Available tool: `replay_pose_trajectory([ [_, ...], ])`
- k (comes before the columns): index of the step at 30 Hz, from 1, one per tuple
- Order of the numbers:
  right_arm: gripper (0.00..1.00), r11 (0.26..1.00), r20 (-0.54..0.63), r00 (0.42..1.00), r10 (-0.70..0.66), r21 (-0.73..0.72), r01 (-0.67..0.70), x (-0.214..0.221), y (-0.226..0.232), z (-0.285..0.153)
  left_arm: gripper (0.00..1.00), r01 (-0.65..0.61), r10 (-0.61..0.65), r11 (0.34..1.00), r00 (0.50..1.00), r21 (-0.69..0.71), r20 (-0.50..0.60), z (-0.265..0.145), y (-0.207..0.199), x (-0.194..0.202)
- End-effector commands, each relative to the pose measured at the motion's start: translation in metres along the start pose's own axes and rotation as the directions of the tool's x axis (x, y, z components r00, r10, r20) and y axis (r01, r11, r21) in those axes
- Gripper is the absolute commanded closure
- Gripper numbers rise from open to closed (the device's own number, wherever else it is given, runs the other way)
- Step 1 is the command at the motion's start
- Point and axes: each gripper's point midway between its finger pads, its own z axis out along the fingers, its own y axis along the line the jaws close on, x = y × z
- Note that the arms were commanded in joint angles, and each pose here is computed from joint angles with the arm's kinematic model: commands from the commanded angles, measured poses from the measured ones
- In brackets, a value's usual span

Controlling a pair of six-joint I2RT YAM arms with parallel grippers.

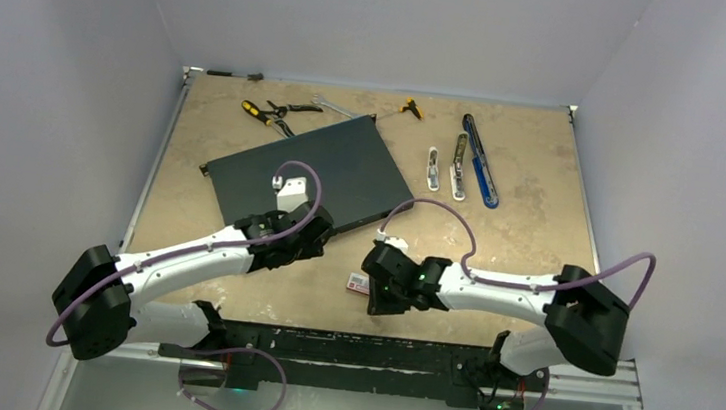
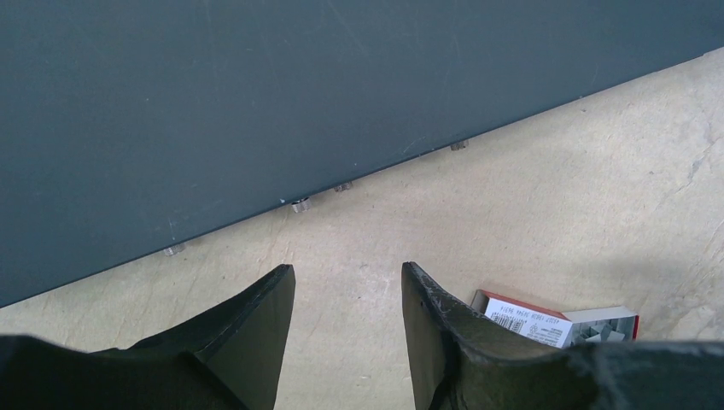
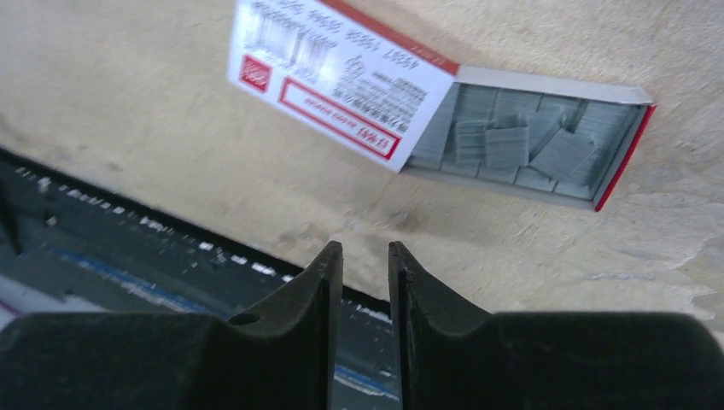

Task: Unload the staples from the stapler
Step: Close the staple box at the center of the board.

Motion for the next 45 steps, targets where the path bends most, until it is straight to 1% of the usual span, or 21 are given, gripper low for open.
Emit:
replay_pose_trajectory([
  [1, 0.7, 0.995, 0.07, 0.997, 0.038, 0.085, -0.044, -0.017, -0.004, 0.005, 0.52, 0.014, -0.015, 1.0, 0.999, 0.021, 0.033, -0.003, -0.004, -0.011],
  [8, 0.64, 0.99, 0.063, 0.998, 0.023, 0.136, -0.031, -0.017, -0.011, 0.015, 0.52, 0.016, -0.017, 1.0, 0.999, 0.021, 0.027, -0.001, -0.004, -0.01],
  [15, 0.65, 0.989, 0.051, 0.998, 0.042, 0.138, -0.049, -0.014, -0.011, 0.023, 0.52, 0.012, -0.012, 1.0, 1.0, 0.015, 0.026, 0.0, -0.002, -0.008],
  [23, 0.67, 0.976, 0.106, 0.994, 0.031, 0.212, -0.053, -0.029, -0.017, 0.026, 0.53, 0.012, -0.013, 1.0, 0.999, 0.015, 0.029, 0.0, -0.002, -0.01],
  [29, 0.67, 0.955, 0.165, 0.986, -0.009, 0.295, -0.04, -0.045, -0.027, 0.021, 0.53, 0.012, -0.013, 1.0, 0.999, 0.016, 0.031, 0.0, -0.002, -0.01],
  [32, 0.66, 0.954, 0.181, 0.983, -0.031, 0.299, -0.025, -0.052, -0.026, 0.021, 0.53, 0.009, -0.009, 1.0, 0.999, 0.019, 0.033, 0.001, -0.003, -0.011],
  [36, 0.65, 0.969, 0.194, 0.979, -0.061, 0.249, 0.011, -0.062, -0.016, 0.018, 0.52, -0.01, 0.009, 0.999, 0.999, 0.031, 0.042, 0.0, -0.007, -0.015],
  [39, 0.62, 0.983, 0.188, 0.977, -0.099, 0.173, 0.066, -0.063, -0.005, 0.01, 0.51, -0.015, 0.012, 0.999, 0.998, 0.043, 0.059, -0.002, -0.01, -0.021],
  [41, 0.58, 0.984, 0.19, 0.971, -0.146, 0.127, 0.123, -0.063, 0.0, 0.001, 0.51, -0.012, 0.007, 0.998, 0.997, 0.061, 0.072, -0.003, -0.015, -0.026],
  [45, 0.42, 0.976, 0.213, 0.953, -0.216, 0.058, 0.208, -0.069, 0.004, -0.029, 0.49, -0.006, -0.004, 0.994, 0.996, 0.113, 0.091, -0.002, -0.029, -0.038],
])
